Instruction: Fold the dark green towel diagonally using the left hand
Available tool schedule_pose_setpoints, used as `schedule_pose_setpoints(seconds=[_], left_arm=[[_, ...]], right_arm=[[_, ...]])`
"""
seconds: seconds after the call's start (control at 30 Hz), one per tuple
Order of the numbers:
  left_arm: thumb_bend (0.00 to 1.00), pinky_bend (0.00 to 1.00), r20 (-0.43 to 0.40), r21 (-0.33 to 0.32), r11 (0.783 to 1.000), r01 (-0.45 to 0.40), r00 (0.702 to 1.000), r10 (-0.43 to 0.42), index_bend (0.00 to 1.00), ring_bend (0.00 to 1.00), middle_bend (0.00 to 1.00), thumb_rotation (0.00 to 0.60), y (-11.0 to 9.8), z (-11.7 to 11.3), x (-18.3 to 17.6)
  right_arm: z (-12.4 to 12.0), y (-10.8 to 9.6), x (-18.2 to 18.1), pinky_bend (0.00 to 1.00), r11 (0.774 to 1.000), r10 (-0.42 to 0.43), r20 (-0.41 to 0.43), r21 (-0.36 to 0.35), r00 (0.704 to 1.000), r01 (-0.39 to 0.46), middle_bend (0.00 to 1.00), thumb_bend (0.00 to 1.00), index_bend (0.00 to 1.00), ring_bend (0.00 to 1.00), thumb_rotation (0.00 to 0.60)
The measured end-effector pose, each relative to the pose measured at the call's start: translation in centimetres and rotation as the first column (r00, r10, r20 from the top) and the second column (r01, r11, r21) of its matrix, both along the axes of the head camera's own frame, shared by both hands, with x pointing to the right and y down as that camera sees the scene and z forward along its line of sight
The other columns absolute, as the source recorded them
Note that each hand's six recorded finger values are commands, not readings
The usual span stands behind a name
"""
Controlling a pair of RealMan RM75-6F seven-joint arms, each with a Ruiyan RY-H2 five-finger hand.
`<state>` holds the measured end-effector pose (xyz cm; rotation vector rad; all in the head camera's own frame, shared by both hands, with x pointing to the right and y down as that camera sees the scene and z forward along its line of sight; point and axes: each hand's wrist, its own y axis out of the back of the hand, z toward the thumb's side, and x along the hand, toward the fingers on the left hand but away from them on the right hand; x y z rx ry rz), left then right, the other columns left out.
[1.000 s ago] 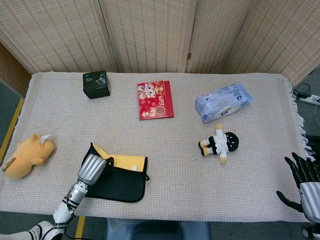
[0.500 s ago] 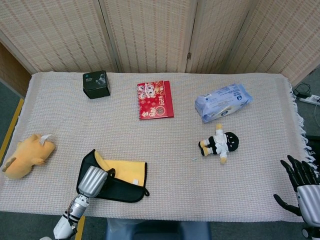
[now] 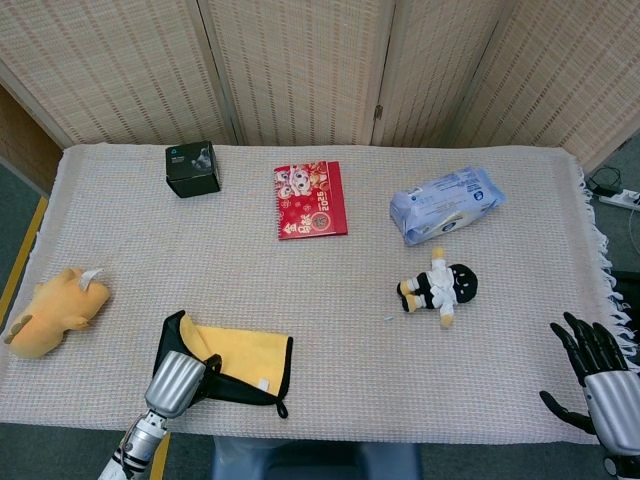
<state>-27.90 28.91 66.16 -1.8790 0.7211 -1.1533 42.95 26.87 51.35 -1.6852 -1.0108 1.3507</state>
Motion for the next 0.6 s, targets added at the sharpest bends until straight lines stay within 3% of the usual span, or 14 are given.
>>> schedule_pose_setpoints(seconds=[0.6], left_arm=[[0.48,1.00,0.001,-0.016,1.000,0.010,1.000,-0.010,0.65,1.00,1.00,0.600,1.1,0.2,-0.1]], right_arm=[[-0.1,0.1,-0.1,0.00,1.000,-0.010,0.004,0.001,1.000,0.010,0.00,0.27,0.00,0.00,0.600]])
